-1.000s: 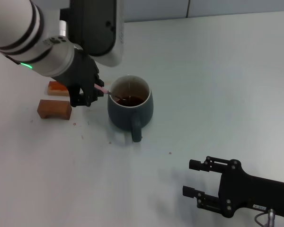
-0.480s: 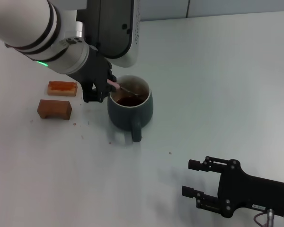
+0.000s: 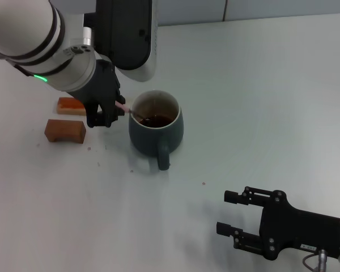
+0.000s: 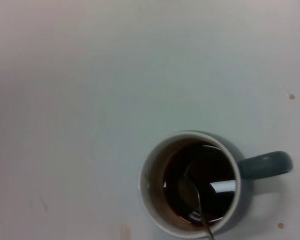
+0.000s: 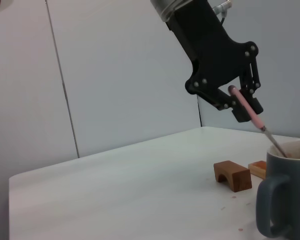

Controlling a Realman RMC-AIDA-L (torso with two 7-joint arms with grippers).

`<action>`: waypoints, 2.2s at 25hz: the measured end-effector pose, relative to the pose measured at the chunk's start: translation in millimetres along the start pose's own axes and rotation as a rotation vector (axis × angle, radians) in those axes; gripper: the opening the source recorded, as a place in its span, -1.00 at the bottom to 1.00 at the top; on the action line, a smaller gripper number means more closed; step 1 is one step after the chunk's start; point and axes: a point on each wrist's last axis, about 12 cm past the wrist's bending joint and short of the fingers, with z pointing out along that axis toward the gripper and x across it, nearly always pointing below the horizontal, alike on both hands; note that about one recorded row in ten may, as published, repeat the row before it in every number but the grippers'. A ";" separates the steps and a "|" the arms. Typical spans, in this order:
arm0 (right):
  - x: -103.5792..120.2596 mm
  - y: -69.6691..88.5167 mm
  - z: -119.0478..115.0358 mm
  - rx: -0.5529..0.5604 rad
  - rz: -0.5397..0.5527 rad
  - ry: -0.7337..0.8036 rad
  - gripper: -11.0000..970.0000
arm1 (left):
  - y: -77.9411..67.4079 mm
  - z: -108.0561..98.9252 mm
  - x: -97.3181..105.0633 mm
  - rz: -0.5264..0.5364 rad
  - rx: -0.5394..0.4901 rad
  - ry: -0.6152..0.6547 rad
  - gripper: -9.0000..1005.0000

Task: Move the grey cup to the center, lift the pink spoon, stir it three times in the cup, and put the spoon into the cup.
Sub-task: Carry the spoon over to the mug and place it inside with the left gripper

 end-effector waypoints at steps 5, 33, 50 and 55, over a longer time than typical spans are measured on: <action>0.4 0.7 -1.3 0.001 0.002 -0.001 0.30 | -2.5 -3.9 -5.4 0.014 0.014 -0.031 -0.52; 0.0 0.5 -2.0 0.000 0.001 -0.002 0.30 | 3.6 -2.3 4.7 -0.042 0.012 0.000 -0.47; 0.5 2.3 -2.0 -0.004 0.007 -0.005 0.30 | -2.5 12.6 -2.9 -0.044 0.000 -0.097 -0.45; 0.2 2.1 -1.9 -0.006 0.008 -0.006 0.30 | -2.1 12.5 -1.8 -0.059 -0.002 -0.097 -0.44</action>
